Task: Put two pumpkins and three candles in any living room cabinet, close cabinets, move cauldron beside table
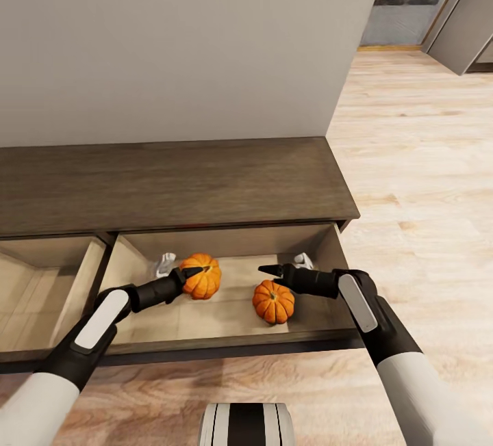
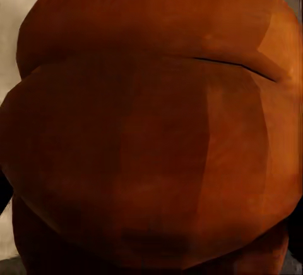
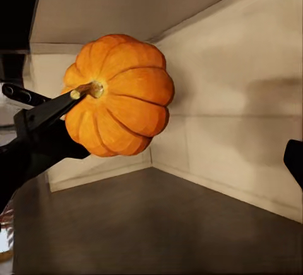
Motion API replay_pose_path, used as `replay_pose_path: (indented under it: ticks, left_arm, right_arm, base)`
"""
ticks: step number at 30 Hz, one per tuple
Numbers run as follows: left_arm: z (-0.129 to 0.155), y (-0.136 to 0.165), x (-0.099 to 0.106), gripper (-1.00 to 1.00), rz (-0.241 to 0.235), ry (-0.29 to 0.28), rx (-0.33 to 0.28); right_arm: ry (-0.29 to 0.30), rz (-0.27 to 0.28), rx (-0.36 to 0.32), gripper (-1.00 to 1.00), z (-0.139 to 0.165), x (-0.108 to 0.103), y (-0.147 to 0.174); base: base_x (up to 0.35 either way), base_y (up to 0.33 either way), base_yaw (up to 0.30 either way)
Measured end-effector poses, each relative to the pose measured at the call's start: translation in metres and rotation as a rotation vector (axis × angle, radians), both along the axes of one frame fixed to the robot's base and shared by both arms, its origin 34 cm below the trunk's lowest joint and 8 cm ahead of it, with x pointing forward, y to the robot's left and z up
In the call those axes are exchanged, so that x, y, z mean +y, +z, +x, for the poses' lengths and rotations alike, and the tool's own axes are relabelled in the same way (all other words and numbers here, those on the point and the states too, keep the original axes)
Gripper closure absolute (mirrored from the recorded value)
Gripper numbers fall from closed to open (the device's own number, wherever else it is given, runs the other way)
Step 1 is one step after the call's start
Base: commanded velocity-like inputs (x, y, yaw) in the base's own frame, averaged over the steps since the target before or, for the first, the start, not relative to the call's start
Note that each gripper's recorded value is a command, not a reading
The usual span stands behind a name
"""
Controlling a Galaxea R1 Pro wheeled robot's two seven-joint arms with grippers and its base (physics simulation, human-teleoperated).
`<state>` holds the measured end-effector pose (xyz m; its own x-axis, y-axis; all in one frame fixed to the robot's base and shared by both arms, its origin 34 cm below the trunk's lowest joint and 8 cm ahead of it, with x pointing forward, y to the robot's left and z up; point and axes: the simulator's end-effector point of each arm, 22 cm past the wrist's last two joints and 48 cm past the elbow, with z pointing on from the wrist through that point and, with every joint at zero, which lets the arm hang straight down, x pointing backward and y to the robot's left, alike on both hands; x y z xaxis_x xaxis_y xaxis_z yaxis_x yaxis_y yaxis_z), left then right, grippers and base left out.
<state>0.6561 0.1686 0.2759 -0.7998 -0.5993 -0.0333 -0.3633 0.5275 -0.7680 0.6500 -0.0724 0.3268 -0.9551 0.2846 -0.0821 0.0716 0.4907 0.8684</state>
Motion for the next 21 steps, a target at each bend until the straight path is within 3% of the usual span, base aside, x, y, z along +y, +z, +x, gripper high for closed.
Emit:
replay_pose_path:
  ticks: [5, 12, 18, 21]
  left_arm:
    - [0.002, -0.004, -0.008, 1.0, 0.028, -0.001, 0.026]
    - [0.008, -0.022, -0.005, 1.0, 0.067, 0.01, 0.088]
    - [0.003, -0.039, -0.001, 1.0, 0.084, 0.022, 0.142]
    - [0.001, -0.049, 0.009, 1.0, 0.134, 0.025, 0.184]
  right_arm:
    - [0.011, 0.053, -0.009, -1.0, -0.001, -0.002, 0.01]
    - [0.013, 0.067, -0.013, -1.0, -0.002, -0.005, 0.013]
    - [0.019, 0.143, -0.035, -1.0, -0.001, 0.001, 0.029]
    - [0.02, 0.162, -0.042, -1.0, -0.001, -0.001, 0.033]
  base:
    - [0.0, 0.0, 0.0]
    - [0.0, 0.0, 0.0]
    - [0.0, 0.0, 0.0]
    - [0.0, 0.0, 0.0]
